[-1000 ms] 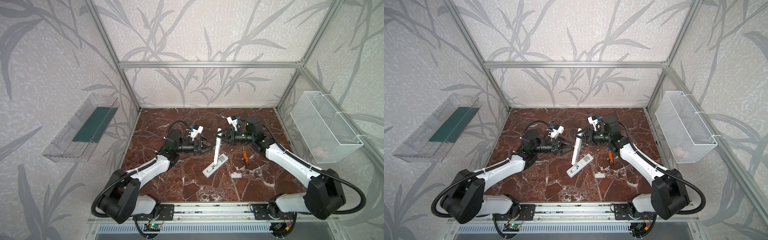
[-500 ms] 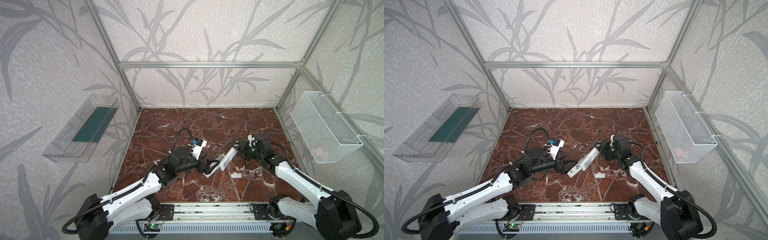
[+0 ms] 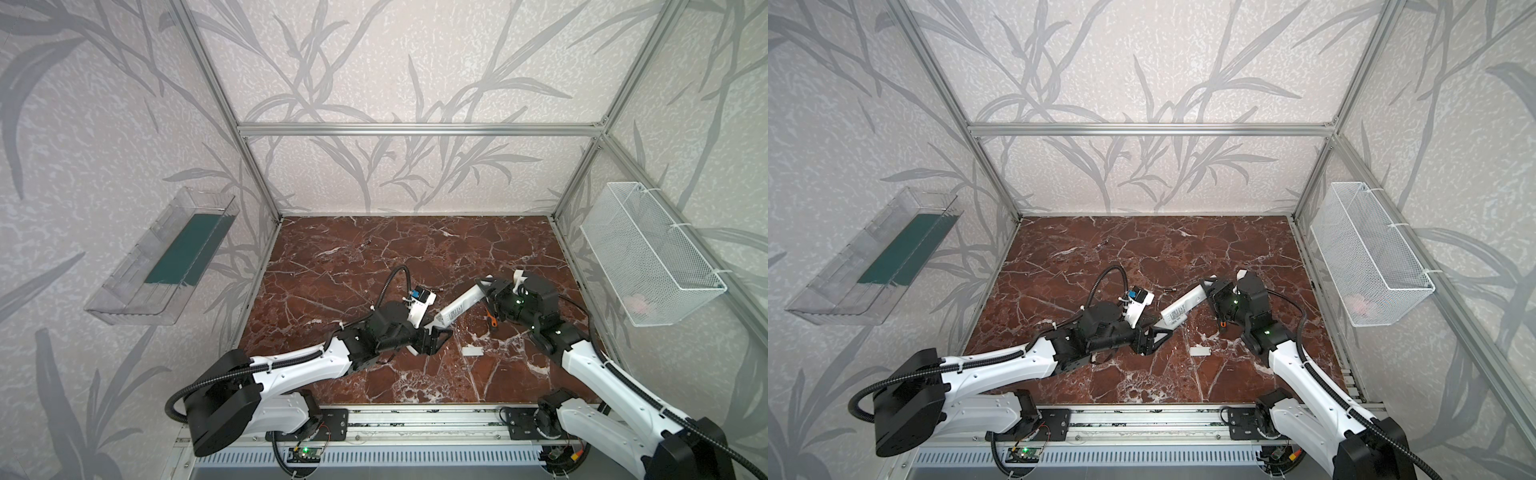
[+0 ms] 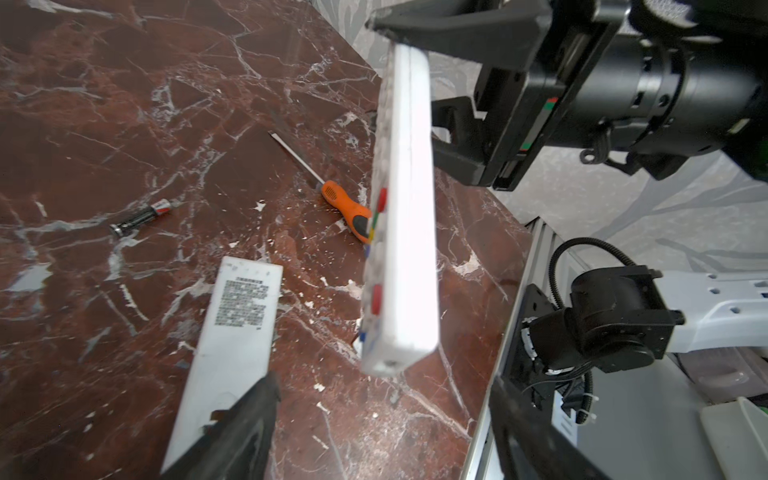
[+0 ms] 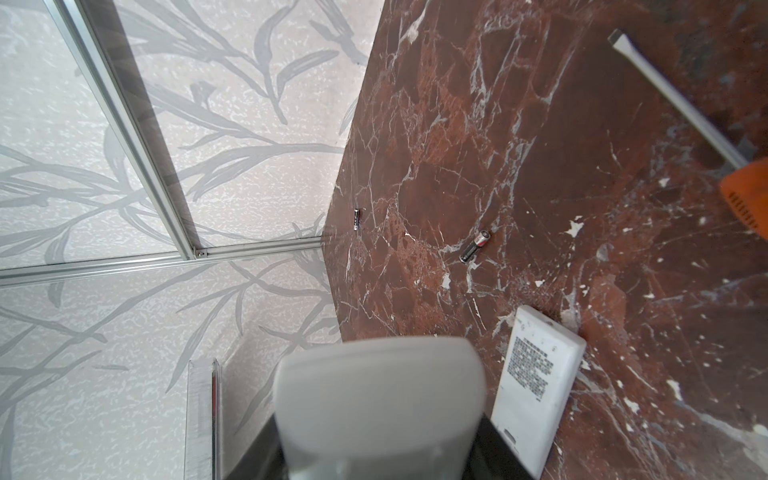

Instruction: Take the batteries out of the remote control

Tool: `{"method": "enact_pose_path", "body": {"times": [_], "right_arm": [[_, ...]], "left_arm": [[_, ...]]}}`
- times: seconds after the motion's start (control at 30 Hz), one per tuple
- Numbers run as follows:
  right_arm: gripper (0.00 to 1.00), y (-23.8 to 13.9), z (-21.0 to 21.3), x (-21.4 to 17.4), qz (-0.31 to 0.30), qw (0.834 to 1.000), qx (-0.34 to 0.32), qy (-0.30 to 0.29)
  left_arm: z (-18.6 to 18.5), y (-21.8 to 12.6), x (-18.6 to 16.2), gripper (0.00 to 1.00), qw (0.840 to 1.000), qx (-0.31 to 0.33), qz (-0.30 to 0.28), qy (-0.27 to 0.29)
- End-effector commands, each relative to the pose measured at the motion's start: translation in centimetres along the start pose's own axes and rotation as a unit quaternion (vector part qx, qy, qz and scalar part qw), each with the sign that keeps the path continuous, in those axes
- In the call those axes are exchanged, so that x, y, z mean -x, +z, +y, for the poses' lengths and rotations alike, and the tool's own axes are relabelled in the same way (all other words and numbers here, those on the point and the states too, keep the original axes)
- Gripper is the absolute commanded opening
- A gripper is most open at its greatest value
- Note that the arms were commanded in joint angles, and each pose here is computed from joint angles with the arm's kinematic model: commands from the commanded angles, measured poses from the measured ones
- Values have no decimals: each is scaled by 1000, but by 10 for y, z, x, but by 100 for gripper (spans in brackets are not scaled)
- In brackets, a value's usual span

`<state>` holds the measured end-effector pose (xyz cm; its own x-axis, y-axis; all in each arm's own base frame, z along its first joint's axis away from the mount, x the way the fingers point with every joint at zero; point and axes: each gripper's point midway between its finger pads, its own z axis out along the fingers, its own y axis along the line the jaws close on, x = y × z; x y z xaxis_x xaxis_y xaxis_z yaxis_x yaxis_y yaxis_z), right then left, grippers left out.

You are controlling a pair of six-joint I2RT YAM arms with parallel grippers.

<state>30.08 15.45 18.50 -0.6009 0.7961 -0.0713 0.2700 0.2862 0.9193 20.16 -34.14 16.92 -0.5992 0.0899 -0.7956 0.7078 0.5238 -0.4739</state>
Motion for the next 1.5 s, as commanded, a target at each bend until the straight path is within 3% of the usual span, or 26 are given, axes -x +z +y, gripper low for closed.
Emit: {"method": "enact_pose_path", "body": {"times": [0.0, 0.13, 0.2, 0.53, 0.8, 1.0, 1.07, 1.17, 1.27, 1.37, 1.47], "right_arm": [[33, 1, 10, 0, 2, 1000, 25, 10], [33, 1, 10, -1, 3, 1000, 29, 10], [32, 1, 9, -1, 4, 1000, 29, 10], [31, 3, 9, -7, 22, 999, 36, 15], [31, 2, 3, -10, 25, 999, 33, 20], [32, 1, -1, -12, 28, 999, 32, 24], [32, 1, -3, -11, 24, 999, 31, 25], [32, -1, -4, -10, 19, 999, 29, 26], [32, 0, -4, -10, 20, 999, 30, 25], [32, 1, -3, -12, 25, 999, 31, 25], [32, 3, -3, -12, 28, 999, 33, 27]], "left_arm": [[-15, -1, 36, 62, 998, -11, -60, 11], [-11, -2, 42, 36, 997, 5, -78, 12], [-11, -2, 44, 31, 996, 7, -83, 13], [-6, 8, 45, 21, 997, 17, -80, 0], [3, 9, 49, 20, 995, 42, -91, -13], [6, 12, 48, 0, 995, 49, -89, -17], [9, 12, 48, 2, 994, 61, -84, -22], [24, 9, 41, 30, 992, 104, -68, -31], [39, 0, 39, 48, 986, 148, -68, -37], [47, -6, 40, 57, 982, 172, -74, -40], [41, -2, 44, 58, 984, 159, -75, -33]]}}
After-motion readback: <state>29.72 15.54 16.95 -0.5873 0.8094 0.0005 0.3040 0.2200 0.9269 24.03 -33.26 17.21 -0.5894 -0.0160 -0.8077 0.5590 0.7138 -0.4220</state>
